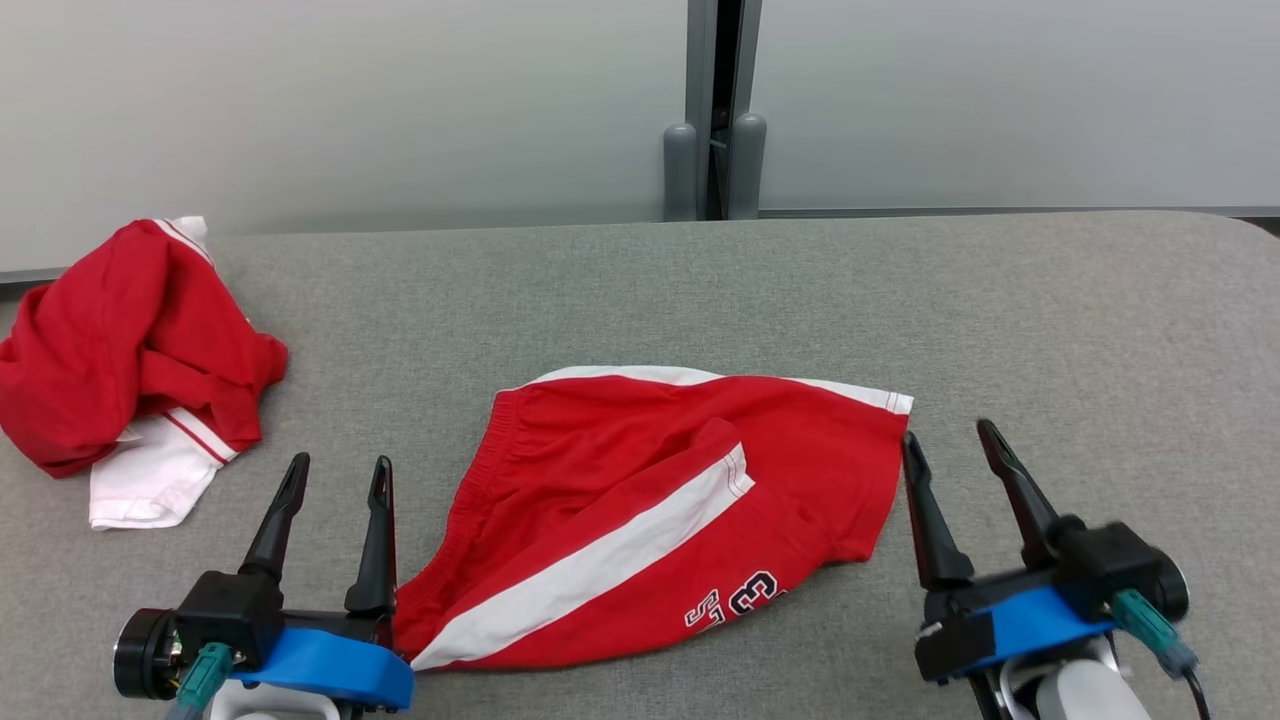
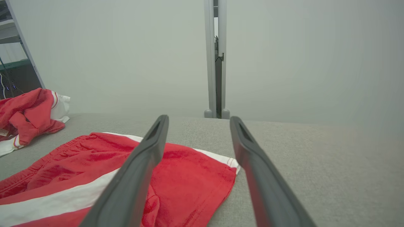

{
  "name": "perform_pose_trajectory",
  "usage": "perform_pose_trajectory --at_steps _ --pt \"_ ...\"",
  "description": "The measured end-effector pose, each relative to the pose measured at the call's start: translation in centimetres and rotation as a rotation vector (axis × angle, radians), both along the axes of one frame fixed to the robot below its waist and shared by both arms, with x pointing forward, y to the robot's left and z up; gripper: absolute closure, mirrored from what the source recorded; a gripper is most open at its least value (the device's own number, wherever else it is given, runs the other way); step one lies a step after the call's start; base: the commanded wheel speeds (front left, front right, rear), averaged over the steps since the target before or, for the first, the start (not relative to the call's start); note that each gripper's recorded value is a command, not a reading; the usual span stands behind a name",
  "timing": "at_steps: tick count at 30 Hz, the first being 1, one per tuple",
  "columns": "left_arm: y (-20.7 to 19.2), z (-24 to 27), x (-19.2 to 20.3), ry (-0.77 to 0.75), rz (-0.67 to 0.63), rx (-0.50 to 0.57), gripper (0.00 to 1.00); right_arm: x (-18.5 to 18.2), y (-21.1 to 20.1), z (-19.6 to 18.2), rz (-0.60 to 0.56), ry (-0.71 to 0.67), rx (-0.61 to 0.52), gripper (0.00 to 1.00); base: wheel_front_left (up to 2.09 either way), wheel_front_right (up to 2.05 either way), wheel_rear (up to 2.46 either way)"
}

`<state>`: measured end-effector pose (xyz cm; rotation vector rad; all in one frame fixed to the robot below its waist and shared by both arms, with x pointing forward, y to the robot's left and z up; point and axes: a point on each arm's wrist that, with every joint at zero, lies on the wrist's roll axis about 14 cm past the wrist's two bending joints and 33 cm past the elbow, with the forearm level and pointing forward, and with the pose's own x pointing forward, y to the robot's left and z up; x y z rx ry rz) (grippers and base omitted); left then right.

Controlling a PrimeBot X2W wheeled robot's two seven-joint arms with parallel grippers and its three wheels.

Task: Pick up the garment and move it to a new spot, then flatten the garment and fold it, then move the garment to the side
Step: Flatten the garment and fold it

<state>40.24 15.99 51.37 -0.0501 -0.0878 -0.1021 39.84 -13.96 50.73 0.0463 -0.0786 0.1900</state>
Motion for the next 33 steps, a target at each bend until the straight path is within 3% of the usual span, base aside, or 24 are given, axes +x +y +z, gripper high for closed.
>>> perform_pose_trajectory --at_steps 8,21,31,32,33 --pt "0.3 -0.6 -0.3 0.013 0.011 -0.012 0.00 2.4 4.7 1.0 0.204 -0.037 -0.105 0.00 0.00 0.00 0.00" --pt "2.3 -1.4 -0.8 0.039 0.074 -0.028 0.00 4.5 9.0 -7.2 0.434 0.248 -0.281 0.00 0.00 0.00 0.00" --pt "4.0 -2.3 -1.5 0.069 0.126 -0.034 0.00 5.0 11.7 -10.7 0.542 0.380 -0.306 0.00 0.00 0.00 0.00" --pt "4.1 -2.3 -1.5 0.070 0.130 -0.039 0.00 4.9 12.0 -10.8 0.551 0.388 -0.294 0.23 0.00 0.00 0.00" --pt "4.2 -2.4 -1.6 0.071 0.136 -0.041 0.00 4.8 12.2 -11.0 0.560 0.396 -0.288 0.90 0.00 0.00 0.00"
